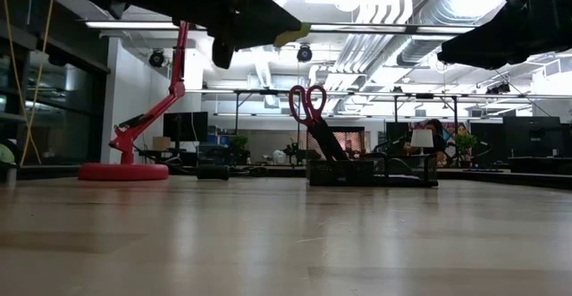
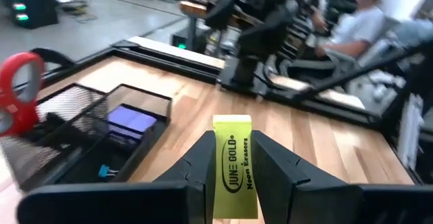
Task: Pick and place office supplies into organizer
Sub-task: Put the light green eraser into the black desk organizer
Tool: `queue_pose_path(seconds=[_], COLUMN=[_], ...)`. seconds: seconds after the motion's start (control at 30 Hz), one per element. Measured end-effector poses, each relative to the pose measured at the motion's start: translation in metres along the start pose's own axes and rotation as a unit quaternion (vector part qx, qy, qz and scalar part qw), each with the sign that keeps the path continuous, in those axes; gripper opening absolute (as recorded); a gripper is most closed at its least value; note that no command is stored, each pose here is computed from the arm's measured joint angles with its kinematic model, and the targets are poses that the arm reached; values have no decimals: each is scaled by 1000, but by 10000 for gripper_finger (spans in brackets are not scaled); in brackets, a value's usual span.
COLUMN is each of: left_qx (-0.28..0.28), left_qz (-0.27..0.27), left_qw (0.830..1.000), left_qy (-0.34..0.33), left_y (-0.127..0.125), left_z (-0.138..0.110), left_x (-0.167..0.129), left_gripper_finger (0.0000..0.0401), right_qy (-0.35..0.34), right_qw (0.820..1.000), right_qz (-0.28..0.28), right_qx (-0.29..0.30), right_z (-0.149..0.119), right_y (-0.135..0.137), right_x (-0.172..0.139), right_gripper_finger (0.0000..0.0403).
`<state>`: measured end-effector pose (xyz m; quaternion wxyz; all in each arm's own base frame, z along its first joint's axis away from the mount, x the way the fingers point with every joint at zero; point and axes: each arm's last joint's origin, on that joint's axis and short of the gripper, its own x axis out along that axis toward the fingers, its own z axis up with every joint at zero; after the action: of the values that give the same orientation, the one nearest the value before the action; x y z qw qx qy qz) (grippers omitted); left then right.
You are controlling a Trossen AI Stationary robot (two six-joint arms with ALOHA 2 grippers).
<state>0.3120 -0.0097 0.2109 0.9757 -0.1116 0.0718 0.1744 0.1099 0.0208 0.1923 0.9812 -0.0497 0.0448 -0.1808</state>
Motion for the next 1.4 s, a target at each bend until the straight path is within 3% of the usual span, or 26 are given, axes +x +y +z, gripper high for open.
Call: queue_pose_path(seconds=[0.1, 0.33, 0.43, 0.6, 0.87, 1.13, 1.4], left_qx=[6, -24, -1, 82, 164, 190, 187], left_qz=[-15, 12, 20, 36, 52, 66, 86], left_qw=[1000, 993, 990, 985, 963, 944, 933], left_qy=[18, 115, 137, 146, 206, 261, 296], left_y=[12, 39, 39, 39, 35, 29, 44], left_z=[1, 11, 15, 18, 10, 23, 20], left_x=[5, 29, 36, 47, 77, 111, 134], left_gripper_finger=[62, 62, 62, 62, 62, 62, 62], right_qy=[0, 0, 2, 2, 2, 2, 6], right_qw=[1000, 1000, 1000, 1000, 1000, 1000, 1000], right_qz=[0, 0, 0, 0, 0, 0, 0], right_qx=[0, 0, -2, -2, -2, -2, -5], right_z=[0, 0, 0, 0, 0, 0, -1], right_y=[0, 0, 0, 0, 0, 0, 0], right_x=[0, 0, 0, 0, 0, 0, 0], right_gripper_finger=[259, 259, 259, 259, 259, 259, 259])
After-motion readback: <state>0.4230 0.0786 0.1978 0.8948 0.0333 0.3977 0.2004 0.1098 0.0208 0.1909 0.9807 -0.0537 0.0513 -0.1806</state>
